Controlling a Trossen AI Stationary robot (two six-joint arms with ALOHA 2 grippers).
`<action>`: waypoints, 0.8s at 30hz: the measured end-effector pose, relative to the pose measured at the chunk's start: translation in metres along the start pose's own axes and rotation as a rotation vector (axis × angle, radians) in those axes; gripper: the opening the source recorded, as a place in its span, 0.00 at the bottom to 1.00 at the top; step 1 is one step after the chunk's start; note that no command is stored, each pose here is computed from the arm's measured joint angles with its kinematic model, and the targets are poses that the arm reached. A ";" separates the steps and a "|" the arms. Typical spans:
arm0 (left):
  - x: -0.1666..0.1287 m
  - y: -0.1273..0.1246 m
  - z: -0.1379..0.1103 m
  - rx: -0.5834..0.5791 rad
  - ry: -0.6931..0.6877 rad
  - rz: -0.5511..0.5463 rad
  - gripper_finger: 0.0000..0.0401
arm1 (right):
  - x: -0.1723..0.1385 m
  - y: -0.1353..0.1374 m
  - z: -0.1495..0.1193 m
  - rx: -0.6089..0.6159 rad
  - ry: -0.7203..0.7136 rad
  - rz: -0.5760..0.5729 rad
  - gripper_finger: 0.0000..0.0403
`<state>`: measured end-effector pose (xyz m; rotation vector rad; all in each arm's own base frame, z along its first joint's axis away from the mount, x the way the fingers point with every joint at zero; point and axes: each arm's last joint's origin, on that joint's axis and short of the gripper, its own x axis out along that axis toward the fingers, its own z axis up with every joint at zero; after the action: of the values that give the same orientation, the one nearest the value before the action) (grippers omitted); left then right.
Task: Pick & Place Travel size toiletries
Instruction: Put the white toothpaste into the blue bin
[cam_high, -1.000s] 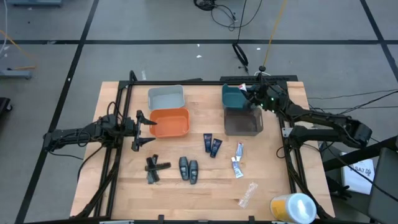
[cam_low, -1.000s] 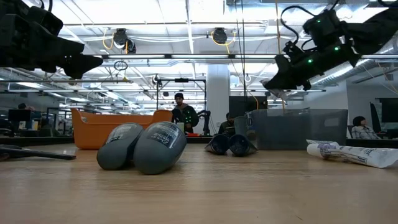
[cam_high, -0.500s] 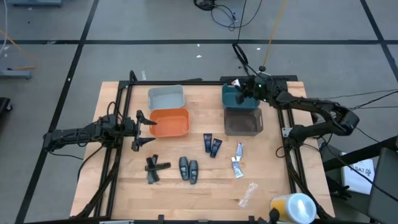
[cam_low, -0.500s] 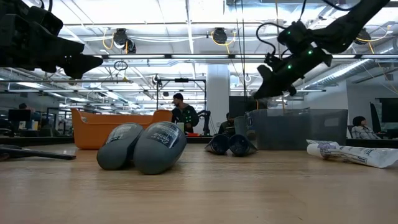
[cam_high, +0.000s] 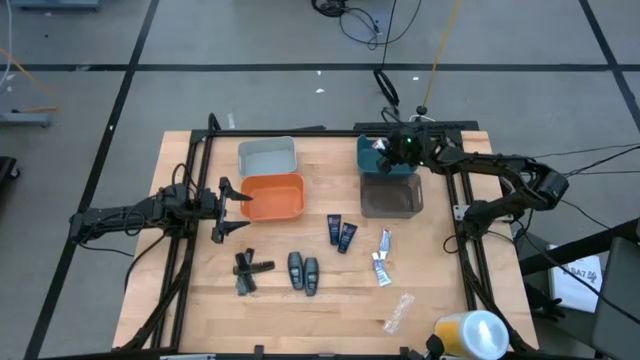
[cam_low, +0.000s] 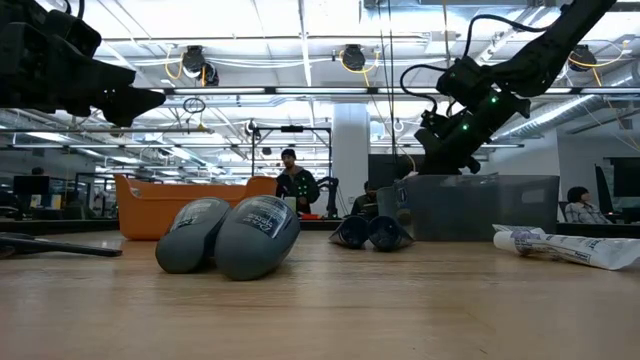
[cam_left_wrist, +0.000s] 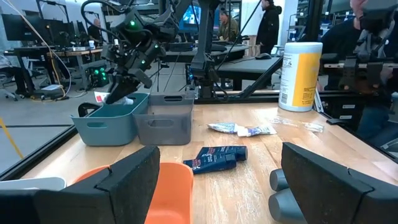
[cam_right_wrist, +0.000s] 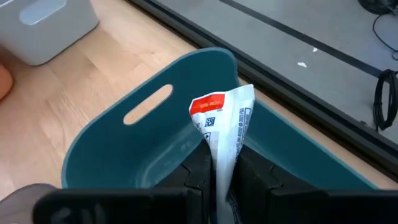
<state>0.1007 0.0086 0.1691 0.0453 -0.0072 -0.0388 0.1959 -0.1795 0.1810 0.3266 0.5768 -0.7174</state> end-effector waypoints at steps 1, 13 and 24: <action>0.000 0.000 0.000 0.000 0.000 0.000 0.82 | 0.000 0.000 0.000 0.000 0.000 0.000 0.11; 0.000 0.000 0.000 0.000 -0.001 0.000 0.82 | 0.000 0.000 0.000 0.027 0.001 -0.002 0.14; 0.000 0.000 0.000 0.000 0.000 0.000 0.82 | 0.000 0.000 0.000 0.023 0.001 -0.001 0.29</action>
<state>0.1007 0.0086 0.1691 0.0455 -0.0074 -0.0388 0.1957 -0.1794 0.1809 0.3477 0.5700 -0.7255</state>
